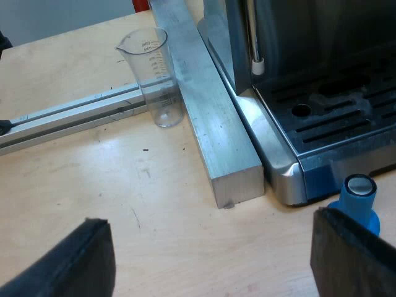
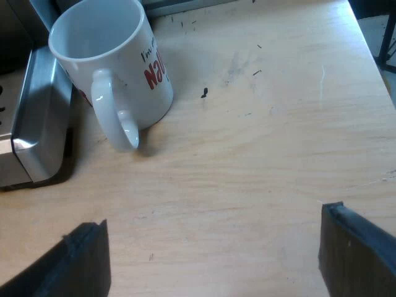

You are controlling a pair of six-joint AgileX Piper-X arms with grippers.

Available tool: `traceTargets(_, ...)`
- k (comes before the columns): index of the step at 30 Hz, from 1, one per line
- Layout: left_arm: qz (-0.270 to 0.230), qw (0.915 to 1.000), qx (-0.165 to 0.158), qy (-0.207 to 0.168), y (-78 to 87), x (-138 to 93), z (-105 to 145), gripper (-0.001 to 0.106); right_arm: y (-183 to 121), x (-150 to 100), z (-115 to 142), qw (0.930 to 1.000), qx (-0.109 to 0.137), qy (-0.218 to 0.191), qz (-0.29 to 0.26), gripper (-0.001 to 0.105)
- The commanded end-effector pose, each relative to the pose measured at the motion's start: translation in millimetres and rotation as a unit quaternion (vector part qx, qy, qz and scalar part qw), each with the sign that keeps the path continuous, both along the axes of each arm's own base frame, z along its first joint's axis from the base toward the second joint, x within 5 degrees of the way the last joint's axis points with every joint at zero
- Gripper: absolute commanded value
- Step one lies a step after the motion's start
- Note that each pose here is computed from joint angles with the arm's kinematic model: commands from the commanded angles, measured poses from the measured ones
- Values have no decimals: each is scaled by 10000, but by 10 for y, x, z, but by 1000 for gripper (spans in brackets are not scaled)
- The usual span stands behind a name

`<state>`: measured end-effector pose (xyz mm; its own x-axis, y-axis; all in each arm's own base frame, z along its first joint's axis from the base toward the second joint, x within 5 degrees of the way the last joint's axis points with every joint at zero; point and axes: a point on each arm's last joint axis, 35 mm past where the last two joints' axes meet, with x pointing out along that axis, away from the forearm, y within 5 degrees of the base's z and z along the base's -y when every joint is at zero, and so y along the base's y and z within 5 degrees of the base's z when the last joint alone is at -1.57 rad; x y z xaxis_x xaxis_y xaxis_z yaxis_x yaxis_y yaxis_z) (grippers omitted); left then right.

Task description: Put the handle in the coffee machine

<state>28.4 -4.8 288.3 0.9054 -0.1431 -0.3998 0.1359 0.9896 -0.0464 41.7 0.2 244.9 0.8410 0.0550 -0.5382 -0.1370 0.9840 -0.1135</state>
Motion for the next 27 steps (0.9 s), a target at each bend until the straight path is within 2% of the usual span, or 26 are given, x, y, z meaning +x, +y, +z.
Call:
traceTargets(1, 5, 10000, -46, 7, -3, 26, 9, 67, -2, 7, 11, 10000, -31, -12, 7, 71)
traceTargets(15, -11, 10000, -59, -72, -2, -2, 67, 67, -1, -7, 71, 9999, -43, -110, -9, 71)
traceTargets(19, -70, 9994, -74, -334, 2, -84, 237, 67, -1, -31, 147, 9997, -14, -212, -98, 71)
traceTargets(22, -179, 9986, -91, -483, 2, -131, 327, 67, 8, -59, 365, 9992, -47, -406, -27, 71)
traceTargets(24, -202, 9985, -95, -507, 2, -139, 342, 67, 15, -53, 427, 9992, -42, -400, 77, 71)
traceTargets(26, -227, 9983, -97, -521, 2, -144, 350, 67, 31, -27, 525, 9993, -17, -215, 307, 71)
traceTargets(27, -594, 9945, -162, -843, 12, -259, 542, 67, 39, -25, 571, 9991, -8, -125, 411, 71)
